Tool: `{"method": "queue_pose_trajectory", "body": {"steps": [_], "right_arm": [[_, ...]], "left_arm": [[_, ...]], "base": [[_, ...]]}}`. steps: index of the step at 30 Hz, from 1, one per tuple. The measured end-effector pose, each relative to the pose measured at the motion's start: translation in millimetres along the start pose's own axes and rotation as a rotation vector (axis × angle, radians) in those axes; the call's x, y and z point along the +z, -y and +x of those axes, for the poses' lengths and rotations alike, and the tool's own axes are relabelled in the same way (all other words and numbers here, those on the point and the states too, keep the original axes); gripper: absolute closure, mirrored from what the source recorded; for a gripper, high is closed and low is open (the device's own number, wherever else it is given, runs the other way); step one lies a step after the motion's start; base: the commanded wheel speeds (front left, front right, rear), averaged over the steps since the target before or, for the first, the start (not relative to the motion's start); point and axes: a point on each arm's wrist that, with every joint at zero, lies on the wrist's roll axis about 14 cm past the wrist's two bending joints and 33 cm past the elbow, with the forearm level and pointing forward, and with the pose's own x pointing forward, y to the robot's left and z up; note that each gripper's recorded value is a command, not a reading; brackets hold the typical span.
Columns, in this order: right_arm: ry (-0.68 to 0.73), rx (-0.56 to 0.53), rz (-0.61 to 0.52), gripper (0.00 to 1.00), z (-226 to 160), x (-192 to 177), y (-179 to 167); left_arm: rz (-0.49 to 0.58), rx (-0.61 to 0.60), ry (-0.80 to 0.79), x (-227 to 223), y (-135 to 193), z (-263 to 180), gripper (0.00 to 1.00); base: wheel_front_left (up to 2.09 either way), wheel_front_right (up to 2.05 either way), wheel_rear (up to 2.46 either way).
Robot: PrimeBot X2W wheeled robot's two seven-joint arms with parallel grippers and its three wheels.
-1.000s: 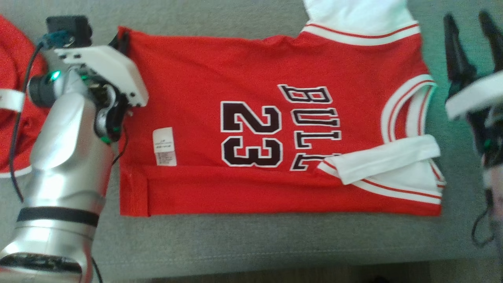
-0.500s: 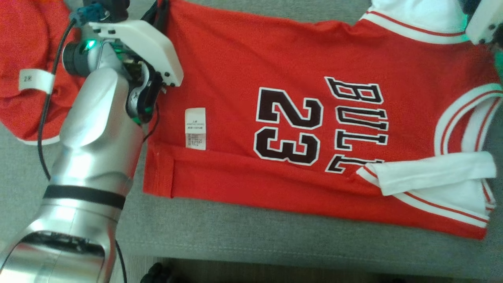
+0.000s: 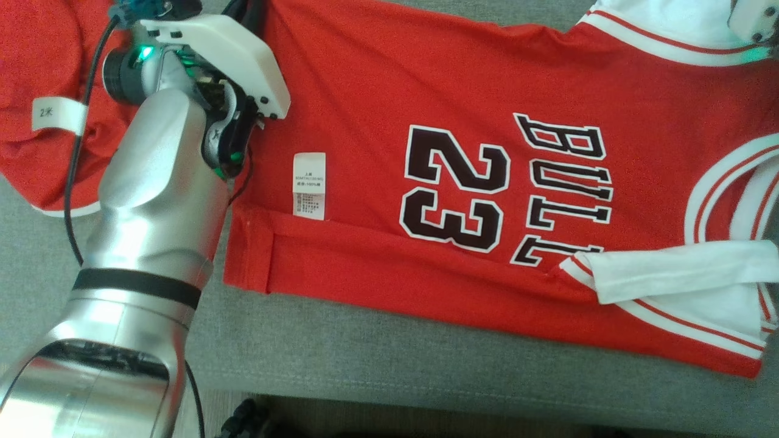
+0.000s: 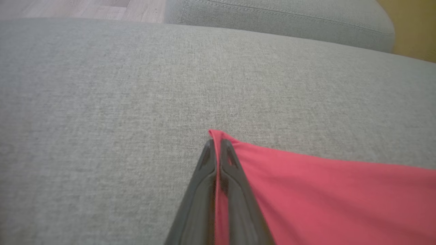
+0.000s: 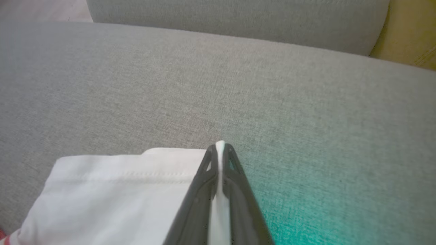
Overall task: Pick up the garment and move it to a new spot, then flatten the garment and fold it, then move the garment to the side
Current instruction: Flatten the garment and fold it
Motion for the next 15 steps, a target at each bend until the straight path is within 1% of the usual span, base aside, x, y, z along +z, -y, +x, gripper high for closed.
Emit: {"method": "queue_pose_trajectory", "body": {"steps": [2,4,7,9,11,15], "right_arm": [[0.049,0.001,-0.007,1.00,-3.0,5.2,-1.0],[0.131,-0.001,-0.011,1.00,-9.9,18.2,-0.2],[0.274,-0.001,-0.022,1.00,-28.4,46.4,0.5],[0.349,-0.004,-0.028,1.00,-42.7,57.8,1.3],[0.394,-0.009,-0.017,1.00,-55.7,61.6,3.3],[0.428,-0.020,-0.011,1.00,-78.8,60.0,5.0]], "left_arm": [[-0.007,-0.003,0.002,0.9,0.7,-1.2,1.00],[-0.007,-0.003,0.001,1.1,0.5,-2.9,1.00],[-0.001,-0.002,0.004,4.7,0.9,-6.7,1.00],[0.003,-0.001,0.013,7.0,0.2,-10.9,1.00],[0.010,0.003,0.017,7.1,-2.0,-16.6,1.00],[0.022,-0.002,0.037,13.9,-0.8,-26.6,1.00]], "base": [[0.00,0.00,0.00],[0.00,0.00,0.00],[0.00,0.00,0.00],[0.00,0.00,0.00],[0.00,0.00,0.00],[0.00,0.00,0.00]]}}
